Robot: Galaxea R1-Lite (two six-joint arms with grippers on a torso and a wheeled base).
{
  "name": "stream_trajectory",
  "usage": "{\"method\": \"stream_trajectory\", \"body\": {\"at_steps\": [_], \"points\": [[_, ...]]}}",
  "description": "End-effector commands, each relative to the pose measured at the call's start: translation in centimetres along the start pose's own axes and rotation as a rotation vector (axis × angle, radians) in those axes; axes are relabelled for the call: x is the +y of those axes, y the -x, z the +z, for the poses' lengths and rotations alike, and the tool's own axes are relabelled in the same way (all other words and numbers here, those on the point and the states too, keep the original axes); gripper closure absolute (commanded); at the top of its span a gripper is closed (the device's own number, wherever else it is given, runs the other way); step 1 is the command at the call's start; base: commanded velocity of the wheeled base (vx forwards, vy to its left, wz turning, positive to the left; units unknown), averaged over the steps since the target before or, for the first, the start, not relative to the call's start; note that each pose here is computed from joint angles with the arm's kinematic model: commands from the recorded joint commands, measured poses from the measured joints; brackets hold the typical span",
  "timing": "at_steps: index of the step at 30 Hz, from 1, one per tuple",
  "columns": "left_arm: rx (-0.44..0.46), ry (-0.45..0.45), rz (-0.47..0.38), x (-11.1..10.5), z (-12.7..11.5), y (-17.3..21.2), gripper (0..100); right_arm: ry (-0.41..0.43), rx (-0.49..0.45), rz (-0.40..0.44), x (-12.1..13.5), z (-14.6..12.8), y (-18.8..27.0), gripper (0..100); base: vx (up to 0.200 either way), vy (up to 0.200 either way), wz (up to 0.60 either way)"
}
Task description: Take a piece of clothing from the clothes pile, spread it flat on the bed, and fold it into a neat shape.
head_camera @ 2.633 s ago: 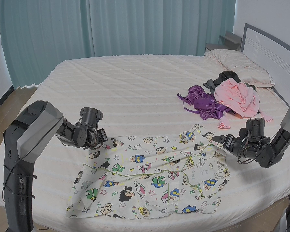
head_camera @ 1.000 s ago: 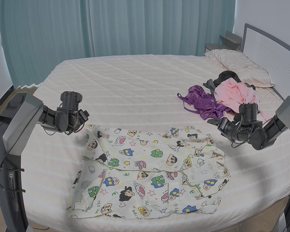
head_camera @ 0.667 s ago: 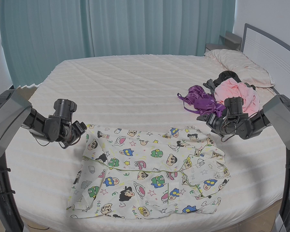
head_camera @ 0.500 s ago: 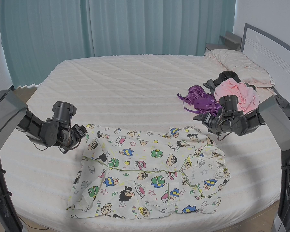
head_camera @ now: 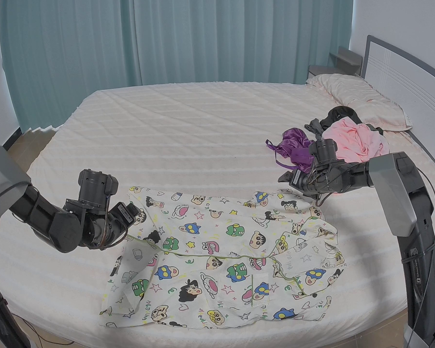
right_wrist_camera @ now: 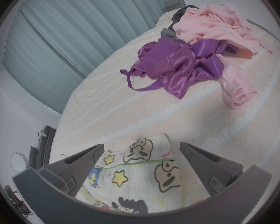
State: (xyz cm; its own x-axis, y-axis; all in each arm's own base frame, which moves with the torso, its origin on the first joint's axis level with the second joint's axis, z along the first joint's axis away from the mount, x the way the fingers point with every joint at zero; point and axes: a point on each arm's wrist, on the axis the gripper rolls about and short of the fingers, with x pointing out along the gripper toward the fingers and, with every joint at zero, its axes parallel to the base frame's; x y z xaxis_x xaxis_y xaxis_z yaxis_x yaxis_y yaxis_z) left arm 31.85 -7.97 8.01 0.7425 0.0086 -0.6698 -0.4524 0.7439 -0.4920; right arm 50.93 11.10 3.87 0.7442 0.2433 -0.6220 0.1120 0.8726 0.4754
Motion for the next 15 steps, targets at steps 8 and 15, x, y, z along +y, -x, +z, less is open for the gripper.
{"method": "stream_trajectory", "body": {"at_steps": [8,15], "points": [[0.006,-0.017,-0.037,0.0,-1.1,1.8,0,0.023,0.037,-0.014,-0.1,-1.6,-2.0,100,0.000,0.000,0.00],[0.006,-0.018,-0.037,0.0,-1.1,1.7,0,-0.017,-0.016,-0.008,-0.8,0.3,-1.3,100,0.000,0.000,0.00]]}}
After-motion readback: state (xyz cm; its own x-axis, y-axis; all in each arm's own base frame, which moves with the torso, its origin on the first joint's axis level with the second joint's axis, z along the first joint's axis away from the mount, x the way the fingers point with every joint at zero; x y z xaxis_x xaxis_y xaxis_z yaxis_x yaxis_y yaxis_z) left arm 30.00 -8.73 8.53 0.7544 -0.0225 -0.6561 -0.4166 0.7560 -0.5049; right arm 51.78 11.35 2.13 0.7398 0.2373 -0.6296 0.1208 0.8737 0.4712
